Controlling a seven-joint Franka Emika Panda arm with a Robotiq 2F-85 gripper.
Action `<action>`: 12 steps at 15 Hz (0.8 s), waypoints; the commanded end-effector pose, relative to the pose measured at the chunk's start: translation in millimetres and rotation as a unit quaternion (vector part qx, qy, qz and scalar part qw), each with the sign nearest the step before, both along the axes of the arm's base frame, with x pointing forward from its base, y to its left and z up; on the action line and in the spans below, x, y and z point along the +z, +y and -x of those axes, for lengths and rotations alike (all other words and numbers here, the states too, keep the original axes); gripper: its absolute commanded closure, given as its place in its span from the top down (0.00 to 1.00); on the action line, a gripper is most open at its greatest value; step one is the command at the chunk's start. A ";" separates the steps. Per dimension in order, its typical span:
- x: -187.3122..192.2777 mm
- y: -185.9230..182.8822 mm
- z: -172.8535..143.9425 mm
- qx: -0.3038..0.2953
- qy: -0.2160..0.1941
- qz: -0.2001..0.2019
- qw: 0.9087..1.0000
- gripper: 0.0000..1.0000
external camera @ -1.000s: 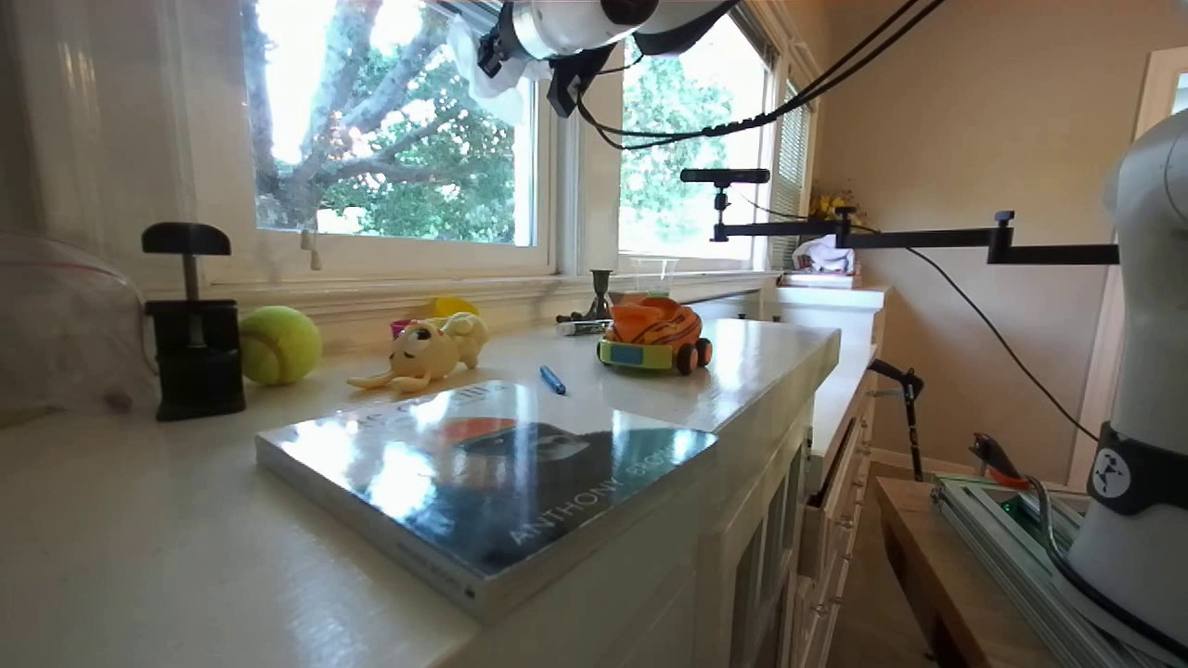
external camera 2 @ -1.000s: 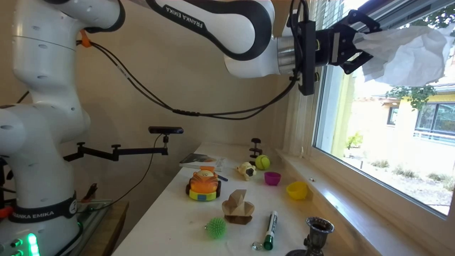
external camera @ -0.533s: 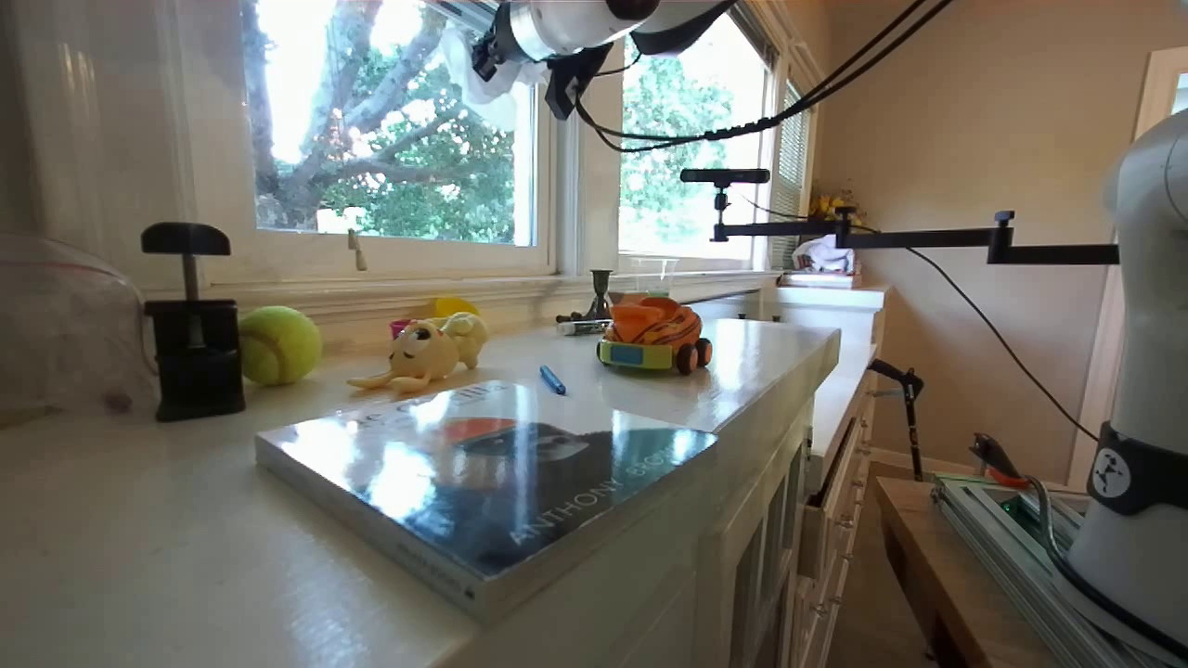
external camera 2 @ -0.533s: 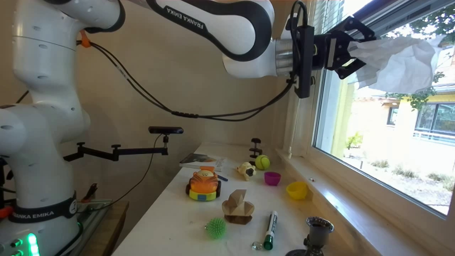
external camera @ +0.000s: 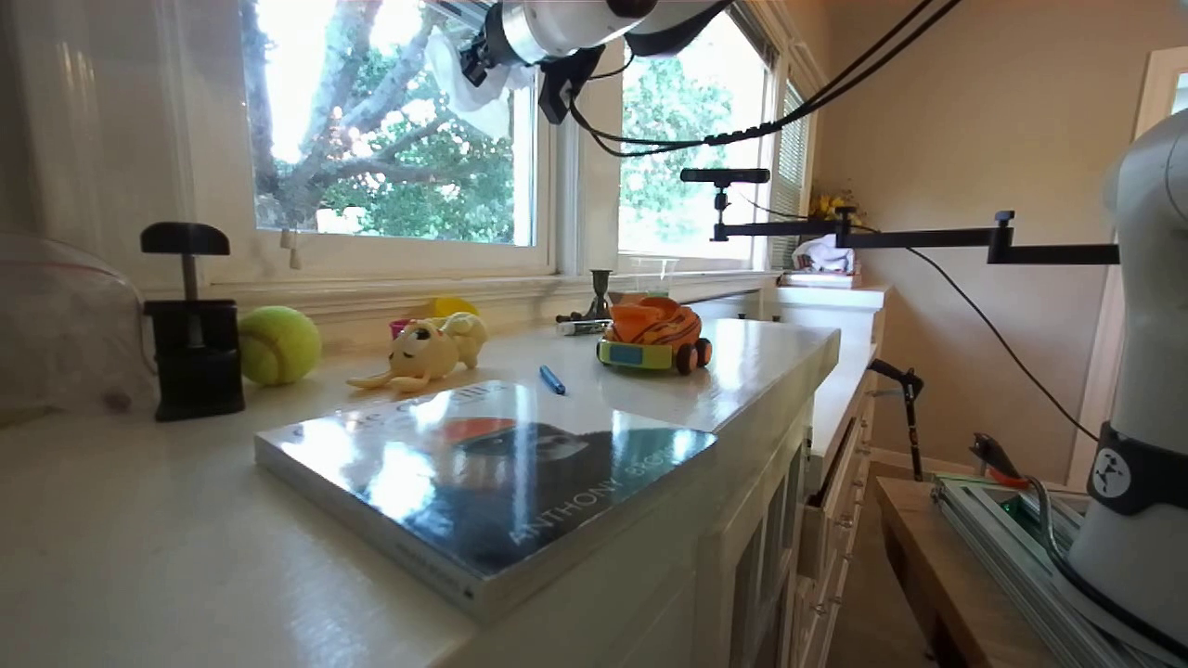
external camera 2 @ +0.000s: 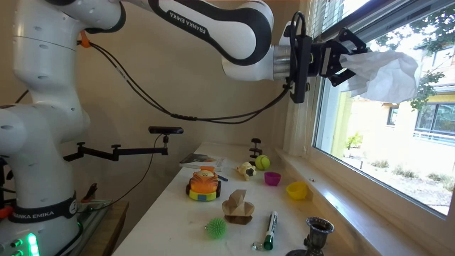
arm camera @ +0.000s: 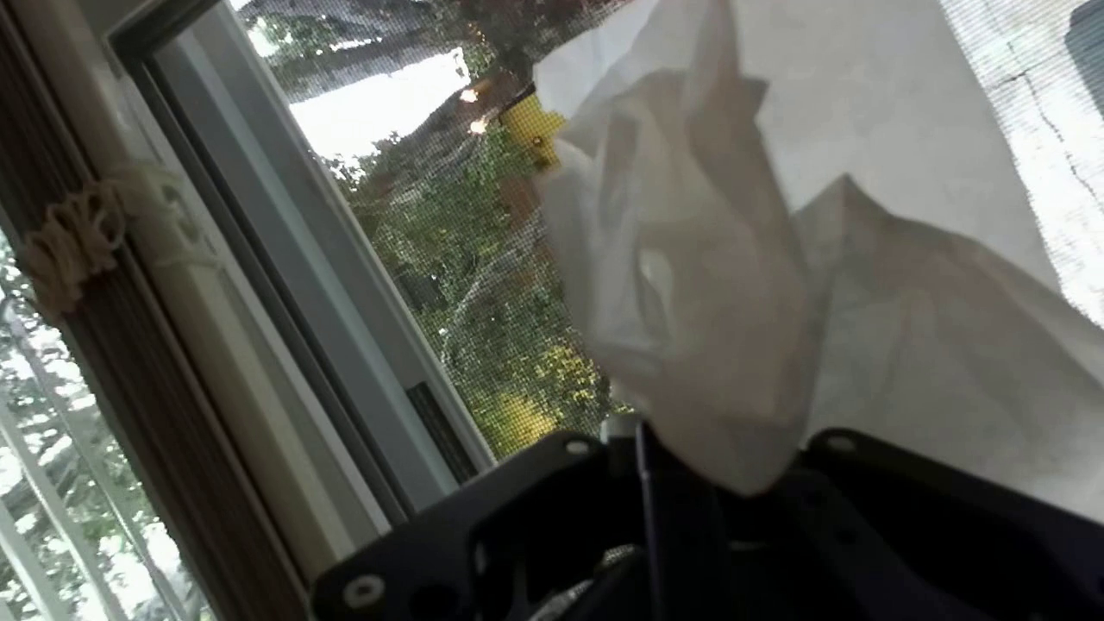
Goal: Use the white napkin to clean the window.
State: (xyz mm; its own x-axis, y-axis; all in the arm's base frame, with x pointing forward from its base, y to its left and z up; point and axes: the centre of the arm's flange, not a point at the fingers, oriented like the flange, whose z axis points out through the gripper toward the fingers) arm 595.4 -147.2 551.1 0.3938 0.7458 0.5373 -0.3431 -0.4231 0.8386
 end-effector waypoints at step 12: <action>-58.0 22.1 -31.0 0.055 0.056 -0.010 0.997 0.00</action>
State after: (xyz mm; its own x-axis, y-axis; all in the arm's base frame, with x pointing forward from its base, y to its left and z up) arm 601.7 -120.7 525.2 0.3834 0.7566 0.5297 -0.2595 -0.4622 0.8480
